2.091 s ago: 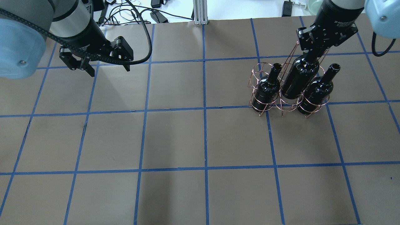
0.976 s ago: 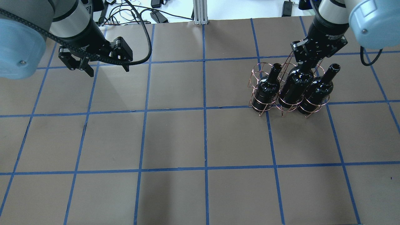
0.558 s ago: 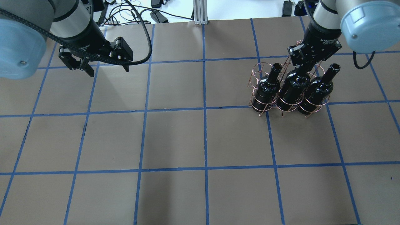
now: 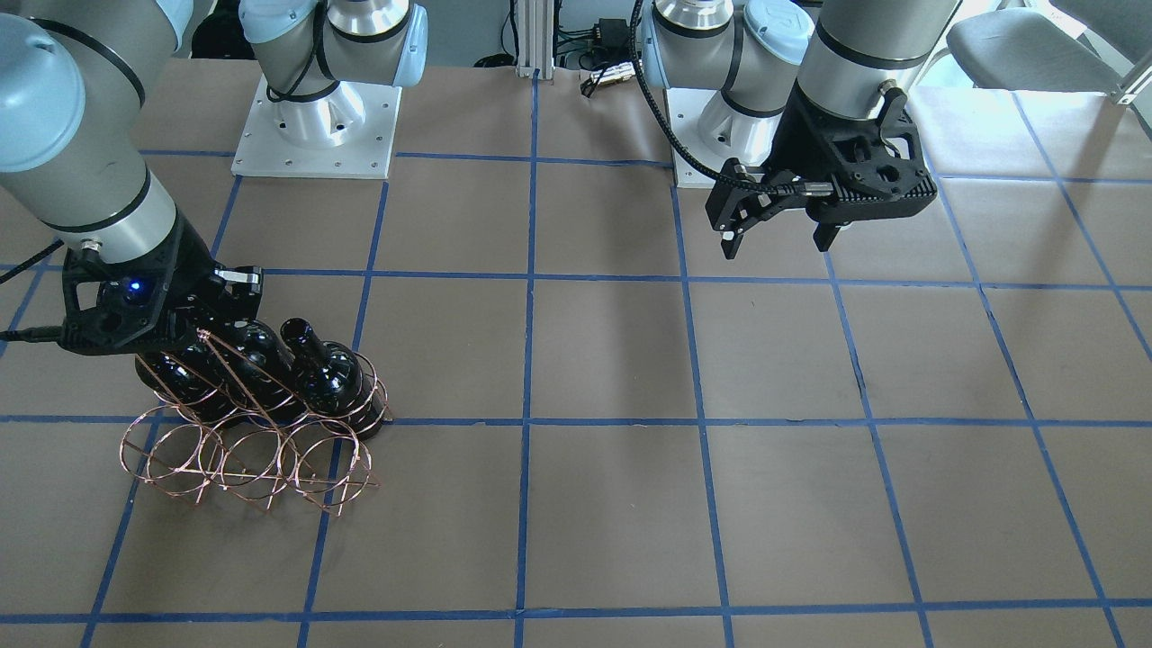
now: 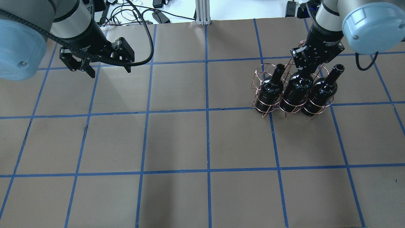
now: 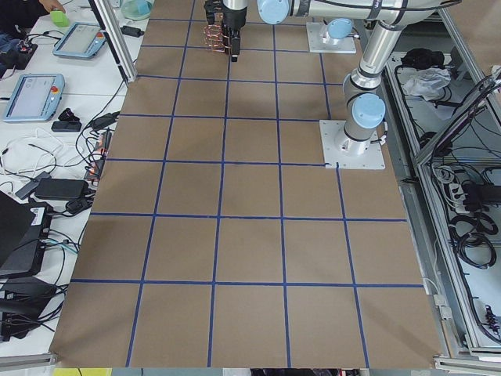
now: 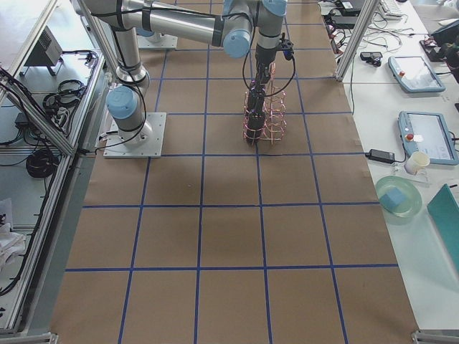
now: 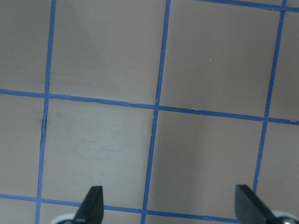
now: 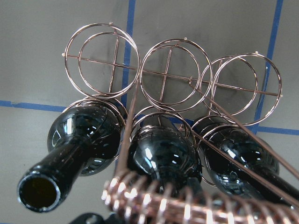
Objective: Place wine into wine basket
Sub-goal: 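Lower the bottle into the empty rack slot with the right gripper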
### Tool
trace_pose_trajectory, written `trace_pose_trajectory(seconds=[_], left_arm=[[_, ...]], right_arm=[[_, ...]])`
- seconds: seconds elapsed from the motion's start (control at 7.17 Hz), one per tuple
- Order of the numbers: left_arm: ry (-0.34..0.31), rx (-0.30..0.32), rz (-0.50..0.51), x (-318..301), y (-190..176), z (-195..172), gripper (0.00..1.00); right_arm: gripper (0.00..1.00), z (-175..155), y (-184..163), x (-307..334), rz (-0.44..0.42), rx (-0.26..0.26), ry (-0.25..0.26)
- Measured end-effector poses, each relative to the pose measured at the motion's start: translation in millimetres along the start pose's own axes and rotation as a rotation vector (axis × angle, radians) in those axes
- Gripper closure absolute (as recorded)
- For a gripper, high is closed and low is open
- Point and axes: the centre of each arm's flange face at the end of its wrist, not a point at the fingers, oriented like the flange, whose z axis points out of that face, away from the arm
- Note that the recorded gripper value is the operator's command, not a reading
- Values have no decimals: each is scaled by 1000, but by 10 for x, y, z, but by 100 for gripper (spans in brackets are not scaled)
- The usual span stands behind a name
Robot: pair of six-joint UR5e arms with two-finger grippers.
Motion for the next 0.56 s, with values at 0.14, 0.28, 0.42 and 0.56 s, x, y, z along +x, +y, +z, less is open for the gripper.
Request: trace_pose_trajectory(seconds=[0.14,0.28,0.42,0.56], left_arm=[[0,0,0,0,0,0,0],[0,0,0,0,0,0,0],[0,0,-1,0,0,0,0],[0,0,-1,0,0,0,0]], right_arm=[[10,4,-7,-2,6,2,-3],[5,3,-13,-2,11,5,-4],[1,-6,-22,1,14,13,-2],[1,-42,-37,7,16,31,4]])
